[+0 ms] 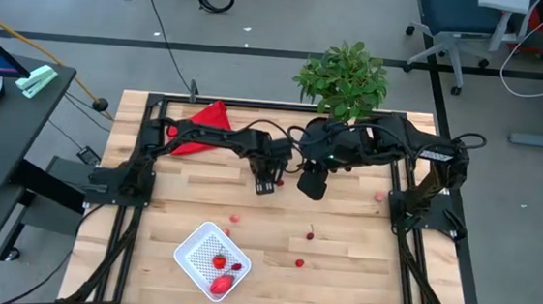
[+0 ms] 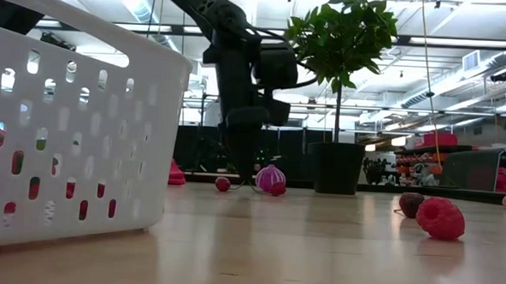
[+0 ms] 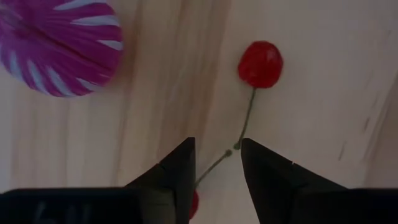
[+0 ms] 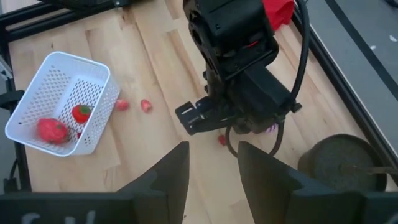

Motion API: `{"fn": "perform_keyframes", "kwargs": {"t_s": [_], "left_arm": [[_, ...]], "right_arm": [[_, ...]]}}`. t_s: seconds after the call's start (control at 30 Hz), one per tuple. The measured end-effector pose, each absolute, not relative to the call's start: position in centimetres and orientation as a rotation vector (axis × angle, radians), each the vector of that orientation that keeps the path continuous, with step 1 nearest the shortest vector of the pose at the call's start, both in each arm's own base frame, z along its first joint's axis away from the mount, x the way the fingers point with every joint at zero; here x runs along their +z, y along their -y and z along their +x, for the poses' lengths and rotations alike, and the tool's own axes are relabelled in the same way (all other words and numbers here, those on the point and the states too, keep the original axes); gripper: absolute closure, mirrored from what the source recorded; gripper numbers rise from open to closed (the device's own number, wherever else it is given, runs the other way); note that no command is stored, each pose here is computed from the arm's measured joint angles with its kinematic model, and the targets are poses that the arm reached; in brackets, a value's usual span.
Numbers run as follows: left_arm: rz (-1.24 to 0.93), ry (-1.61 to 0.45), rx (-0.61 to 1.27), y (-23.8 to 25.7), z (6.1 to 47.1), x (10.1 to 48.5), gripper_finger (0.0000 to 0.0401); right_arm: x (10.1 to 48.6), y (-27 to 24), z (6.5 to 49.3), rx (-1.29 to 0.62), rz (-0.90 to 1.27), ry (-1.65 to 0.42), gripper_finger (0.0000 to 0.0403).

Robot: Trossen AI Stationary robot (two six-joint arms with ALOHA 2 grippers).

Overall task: Pick and placing Produce into tupperware
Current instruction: Put the left cherry in the basket

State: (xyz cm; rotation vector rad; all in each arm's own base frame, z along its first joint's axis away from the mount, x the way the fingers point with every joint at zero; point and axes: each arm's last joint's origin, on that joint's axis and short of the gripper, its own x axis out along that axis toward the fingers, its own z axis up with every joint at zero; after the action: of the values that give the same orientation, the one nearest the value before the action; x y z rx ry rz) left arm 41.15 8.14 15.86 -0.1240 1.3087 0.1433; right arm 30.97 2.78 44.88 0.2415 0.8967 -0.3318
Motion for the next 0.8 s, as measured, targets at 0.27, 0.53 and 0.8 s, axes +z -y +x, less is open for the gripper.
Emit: {"fn": "perform_keyframes", "kwargs": {"t_s": [0.27,0.53,0.8], "left_arm": [[-0.113,-1.317,0.137,-8.5,40.9,15.6,0.0268],[-0.117,-1.307,0.142,-8.5,40.7,14.7,0.0271],[-0.130,-1.263,0.158,-8.6,41.0,14.7,0.0294]], "right_arm": [[44.9,-2.8,31.0,-0.329,0.237,-0.898,0.0258],[44.9,-2.8,31.0,-0.329,0.238,-0.898,0.0258],[44.9,-2.8,31.0,-0.333,0.248,-0.895,0.0258]]}}
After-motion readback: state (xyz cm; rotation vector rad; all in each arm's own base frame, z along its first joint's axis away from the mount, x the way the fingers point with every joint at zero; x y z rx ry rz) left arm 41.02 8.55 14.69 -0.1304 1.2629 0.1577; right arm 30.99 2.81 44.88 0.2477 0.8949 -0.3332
